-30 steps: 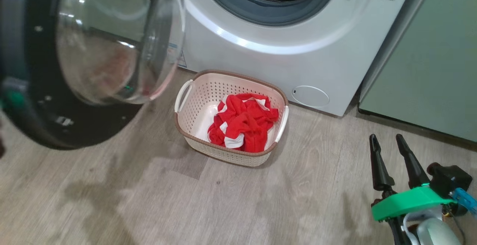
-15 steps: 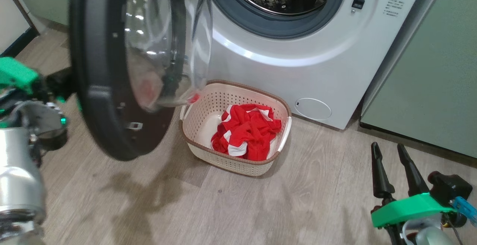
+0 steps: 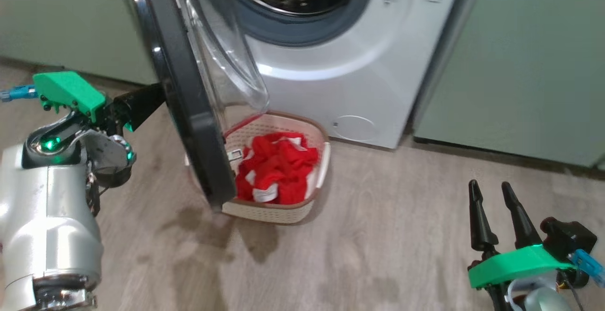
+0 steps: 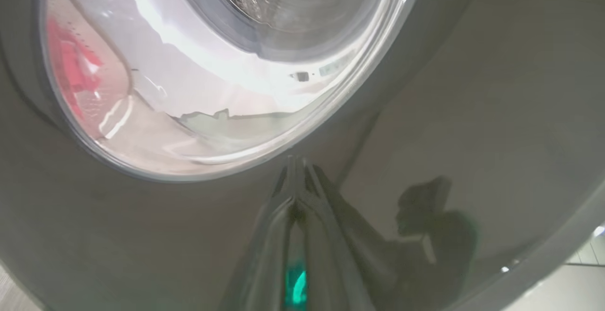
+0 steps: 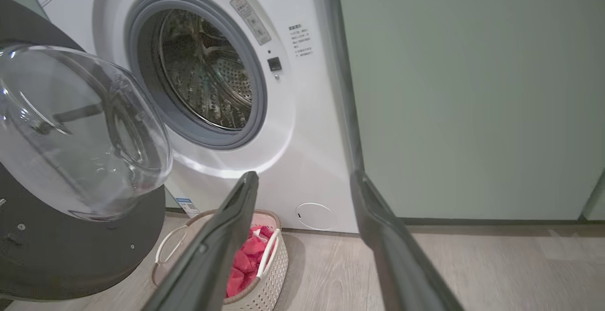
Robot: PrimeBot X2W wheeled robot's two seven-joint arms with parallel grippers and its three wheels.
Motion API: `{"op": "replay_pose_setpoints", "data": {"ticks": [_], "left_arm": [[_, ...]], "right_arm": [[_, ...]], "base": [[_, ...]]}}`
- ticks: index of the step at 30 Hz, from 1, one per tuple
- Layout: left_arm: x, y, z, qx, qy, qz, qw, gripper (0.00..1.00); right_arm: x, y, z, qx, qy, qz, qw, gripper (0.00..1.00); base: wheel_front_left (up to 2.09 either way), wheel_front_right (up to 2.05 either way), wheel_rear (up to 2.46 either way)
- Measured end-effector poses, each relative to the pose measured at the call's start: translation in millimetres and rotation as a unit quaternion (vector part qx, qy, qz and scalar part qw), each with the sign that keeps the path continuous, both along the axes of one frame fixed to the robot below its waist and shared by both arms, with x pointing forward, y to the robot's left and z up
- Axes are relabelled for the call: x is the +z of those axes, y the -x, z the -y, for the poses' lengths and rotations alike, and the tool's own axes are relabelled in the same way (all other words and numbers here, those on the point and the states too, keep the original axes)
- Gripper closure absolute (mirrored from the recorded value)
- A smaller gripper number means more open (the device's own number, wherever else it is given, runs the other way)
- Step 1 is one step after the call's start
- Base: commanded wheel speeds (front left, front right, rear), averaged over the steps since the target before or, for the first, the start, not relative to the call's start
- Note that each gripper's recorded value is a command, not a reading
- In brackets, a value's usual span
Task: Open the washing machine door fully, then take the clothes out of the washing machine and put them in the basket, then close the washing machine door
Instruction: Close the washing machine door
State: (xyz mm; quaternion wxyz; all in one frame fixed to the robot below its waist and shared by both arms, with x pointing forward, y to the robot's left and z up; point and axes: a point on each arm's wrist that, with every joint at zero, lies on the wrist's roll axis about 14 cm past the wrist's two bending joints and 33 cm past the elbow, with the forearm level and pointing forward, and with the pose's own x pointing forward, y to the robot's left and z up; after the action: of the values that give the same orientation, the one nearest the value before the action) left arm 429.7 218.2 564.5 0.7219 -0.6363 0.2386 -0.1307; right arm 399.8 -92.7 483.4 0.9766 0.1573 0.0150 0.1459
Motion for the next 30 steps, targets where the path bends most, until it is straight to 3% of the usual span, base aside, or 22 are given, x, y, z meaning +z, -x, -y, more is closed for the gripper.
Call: {"op": "replay_pose_setpoints", "data": {"ticks": [17, 30], "left_arm": [[-27, -69, 118, -0.099, 0.003, -0.013, 0.995, 1.0], [-37, -92, 158, -0.121, 0.01, -0.012, 0.993, 1.0]], "right_arm": [[-9, 42, 109, -0.158, 0.008, -0.016, 0.987, 0.0], [-16, 62, 144, -0.215, 0.013, -0.029, 0.976, 0.0]], "base": [[0.0, 0.0, 0.0], [0.0, 0.0, 0.0]]}}
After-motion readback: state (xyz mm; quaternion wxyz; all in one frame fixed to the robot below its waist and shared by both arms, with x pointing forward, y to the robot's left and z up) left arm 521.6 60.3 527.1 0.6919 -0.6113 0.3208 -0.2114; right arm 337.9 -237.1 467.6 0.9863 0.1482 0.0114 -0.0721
